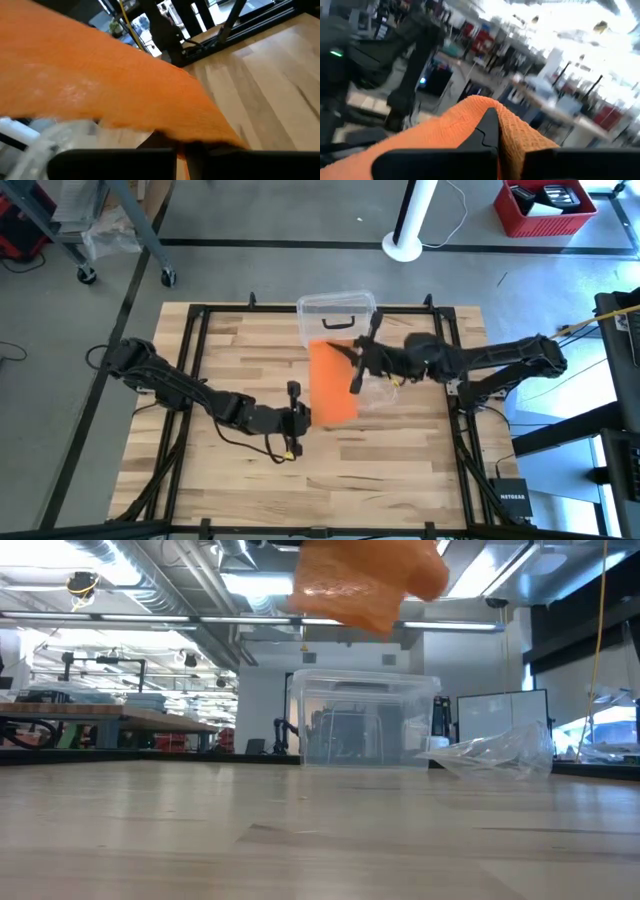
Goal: Roll bandage
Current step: Roll the orange bandage
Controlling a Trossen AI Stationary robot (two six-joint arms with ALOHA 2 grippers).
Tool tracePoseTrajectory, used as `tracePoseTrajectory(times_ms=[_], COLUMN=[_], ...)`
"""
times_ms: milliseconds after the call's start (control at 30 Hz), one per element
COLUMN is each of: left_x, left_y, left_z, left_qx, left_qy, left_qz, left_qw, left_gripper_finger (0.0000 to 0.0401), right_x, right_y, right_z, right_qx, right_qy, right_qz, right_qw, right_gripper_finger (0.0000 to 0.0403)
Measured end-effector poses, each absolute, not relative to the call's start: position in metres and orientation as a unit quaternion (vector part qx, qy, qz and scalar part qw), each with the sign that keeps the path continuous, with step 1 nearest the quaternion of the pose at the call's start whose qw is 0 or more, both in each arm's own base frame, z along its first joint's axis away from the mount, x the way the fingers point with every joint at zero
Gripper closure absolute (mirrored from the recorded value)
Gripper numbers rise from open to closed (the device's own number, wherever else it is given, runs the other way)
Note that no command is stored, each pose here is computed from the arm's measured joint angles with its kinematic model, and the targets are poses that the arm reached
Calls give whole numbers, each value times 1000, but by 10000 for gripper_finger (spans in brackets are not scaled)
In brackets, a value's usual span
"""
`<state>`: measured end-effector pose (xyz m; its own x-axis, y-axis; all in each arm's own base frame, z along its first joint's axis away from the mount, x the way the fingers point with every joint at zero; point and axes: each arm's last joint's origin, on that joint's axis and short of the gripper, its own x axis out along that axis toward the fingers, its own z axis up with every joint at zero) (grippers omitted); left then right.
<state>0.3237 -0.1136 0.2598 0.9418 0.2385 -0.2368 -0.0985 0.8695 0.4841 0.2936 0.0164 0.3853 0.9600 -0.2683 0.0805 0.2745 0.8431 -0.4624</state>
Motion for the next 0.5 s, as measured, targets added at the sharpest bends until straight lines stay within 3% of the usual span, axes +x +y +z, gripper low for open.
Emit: tracePoseTrajectory(times_ms=[233, 500], left_x=[334, 327], left_y=[-127, -131], left_z=[233, 198], left_qx=[182, 125], left_qy=[105, 85], left_qz=[81, 72], left_qw=[974, 986], left_gripper_finger=[400, 400], right_x=[303, 318], right_y=[-15, -21], right_z=[356, 293], right_qx=[-137, -75], right_qy=[62, 148], right_qz=[-109, -91], right_qw=[983, 982], right_gripper_finger=[402, 402])
